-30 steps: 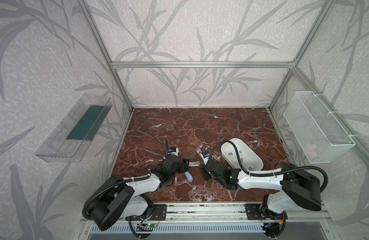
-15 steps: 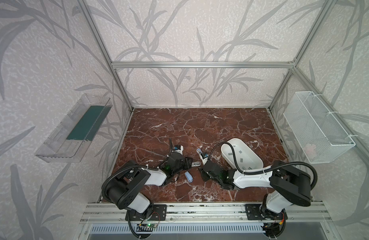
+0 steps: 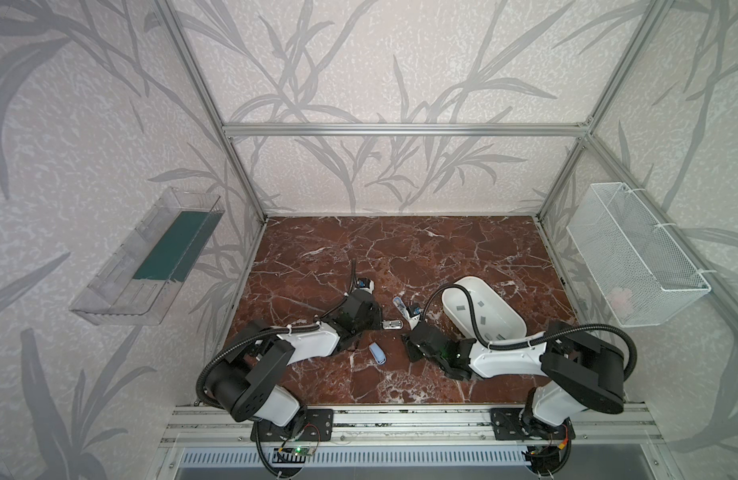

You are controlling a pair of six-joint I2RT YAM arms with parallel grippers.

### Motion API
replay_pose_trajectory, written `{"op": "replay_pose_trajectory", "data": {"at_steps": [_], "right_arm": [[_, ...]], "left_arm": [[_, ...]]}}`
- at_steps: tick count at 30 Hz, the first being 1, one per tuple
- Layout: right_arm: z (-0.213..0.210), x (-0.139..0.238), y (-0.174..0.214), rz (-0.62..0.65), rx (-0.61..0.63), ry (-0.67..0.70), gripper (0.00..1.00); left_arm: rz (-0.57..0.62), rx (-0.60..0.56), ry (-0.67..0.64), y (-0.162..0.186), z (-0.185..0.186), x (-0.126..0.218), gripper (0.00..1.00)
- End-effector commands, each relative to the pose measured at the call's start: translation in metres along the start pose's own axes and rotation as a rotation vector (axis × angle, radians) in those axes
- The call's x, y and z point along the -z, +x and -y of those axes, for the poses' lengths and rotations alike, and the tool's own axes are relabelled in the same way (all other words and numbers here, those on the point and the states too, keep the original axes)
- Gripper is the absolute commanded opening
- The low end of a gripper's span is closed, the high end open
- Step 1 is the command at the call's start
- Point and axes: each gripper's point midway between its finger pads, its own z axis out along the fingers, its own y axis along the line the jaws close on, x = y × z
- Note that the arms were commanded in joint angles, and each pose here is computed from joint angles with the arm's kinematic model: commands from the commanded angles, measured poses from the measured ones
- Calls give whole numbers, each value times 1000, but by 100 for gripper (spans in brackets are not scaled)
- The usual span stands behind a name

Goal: Load the staples into the stapler

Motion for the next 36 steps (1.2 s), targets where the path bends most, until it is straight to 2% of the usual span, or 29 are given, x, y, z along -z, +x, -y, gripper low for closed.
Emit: {"op": "replay_pose_trajectory", "data": {"at_steps": [1, 5, 8, 19, 27, 30, 36], "right_arm": [[8, 7, -12, 39, -27, 27, 42], [9, 8, -12, 30, -25, 27, 42], [8, 9, -13, 29, -24, 23, 43], [5, 10, -13, 24, -38, 2, 42], [1, -2, -3, -5, -48, -9, 42], [-1, -6, 1, -11, -52, -21, 41], [-1, -13, 7, -36, -52, -6, 26]], "left_arm": [[-100, -123, -129, 14, -24, 8, 16], [-70, -162, -152, 9, -29, 17, 16], [-57, -205, -109, 8, -22, 18, 18], [-123, -272, 5, 11, 12, 1, 21], [-108, -274, 17, 9, 23, -3, 27], [-98, -279, 19, 7, 25, -1, 33], [-84, -261, 51, 1, 34, 3, 37]]}}
